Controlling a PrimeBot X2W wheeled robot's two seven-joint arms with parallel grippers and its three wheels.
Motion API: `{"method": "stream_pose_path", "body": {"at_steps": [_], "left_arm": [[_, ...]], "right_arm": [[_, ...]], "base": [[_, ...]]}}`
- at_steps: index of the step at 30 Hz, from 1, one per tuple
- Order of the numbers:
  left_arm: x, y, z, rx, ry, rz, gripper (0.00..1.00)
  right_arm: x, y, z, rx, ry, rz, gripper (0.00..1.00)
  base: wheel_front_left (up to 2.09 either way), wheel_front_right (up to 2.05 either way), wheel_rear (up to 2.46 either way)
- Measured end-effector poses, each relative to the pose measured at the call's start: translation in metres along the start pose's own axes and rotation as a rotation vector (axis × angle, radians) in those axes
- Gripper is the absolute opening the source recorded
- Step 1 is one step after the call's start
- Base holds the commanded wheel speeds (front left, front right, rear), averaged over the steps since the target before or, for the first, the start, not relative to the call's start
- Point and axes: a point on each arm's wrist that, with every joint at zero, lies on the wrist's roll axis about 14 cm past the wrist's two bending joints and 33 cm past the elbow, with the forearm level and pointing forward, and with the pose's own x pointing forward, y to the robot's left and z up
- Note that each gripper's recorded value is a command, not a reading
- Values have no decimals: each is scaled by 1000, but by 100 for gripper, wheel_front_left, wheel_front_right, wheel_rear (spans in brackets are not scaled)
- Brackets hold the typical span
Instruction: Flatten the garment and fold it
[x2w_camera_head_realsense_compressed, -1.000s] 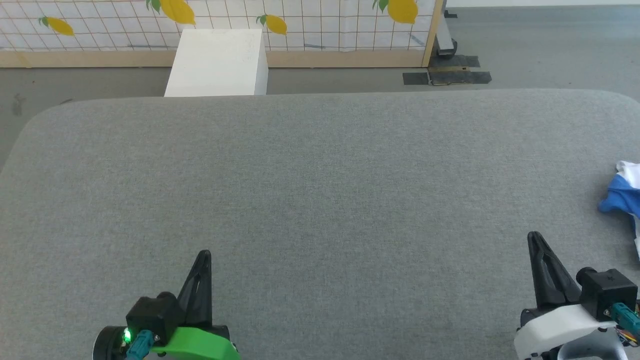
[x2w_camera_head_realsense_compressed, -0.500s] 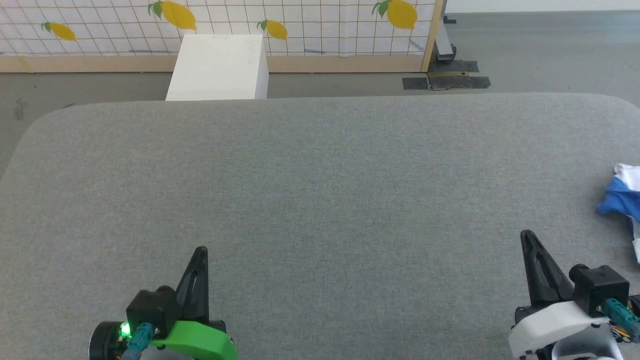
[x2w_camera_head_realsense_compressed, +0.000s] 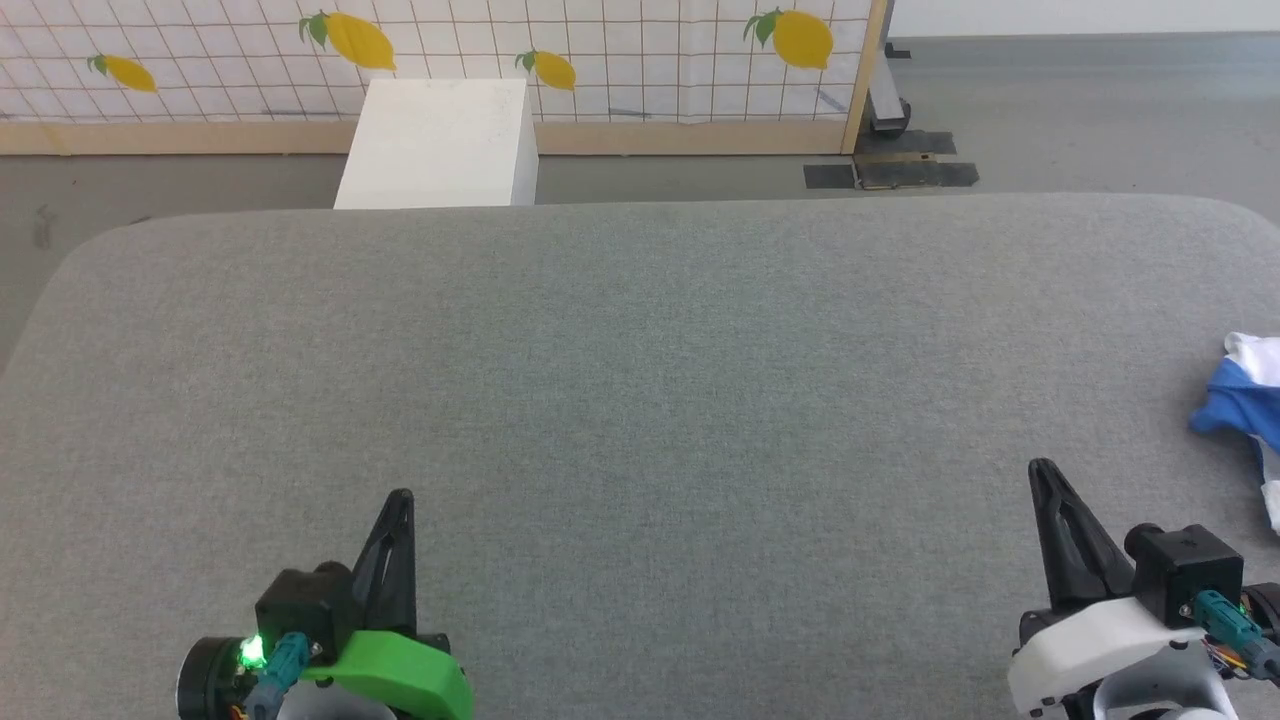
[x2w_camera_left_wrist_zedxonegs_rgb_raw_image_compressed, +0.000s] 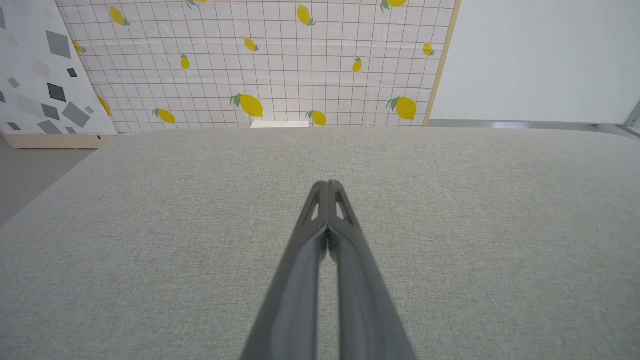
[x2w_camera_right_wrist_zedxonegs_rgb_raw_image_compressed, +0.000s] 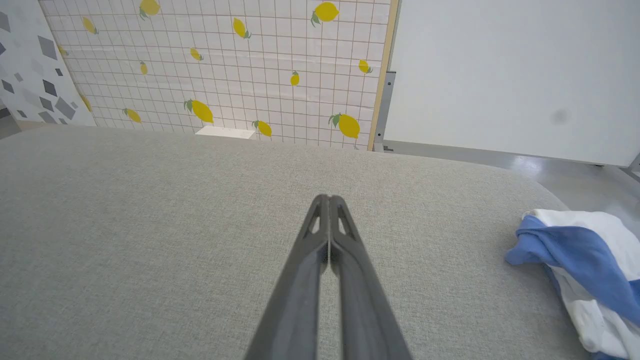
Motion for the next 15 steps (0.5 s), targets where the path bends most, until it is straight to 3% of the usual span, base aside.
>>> {"method": "stream_pose_path", "body": {"at_steps": [15], "left_arm": [[3, 4, 5, 34, -2, 13, 0]], "right_arm": [[2, 5, 5, 1, -12, 16, 0]], "base": [[0, 0, 0]]}}
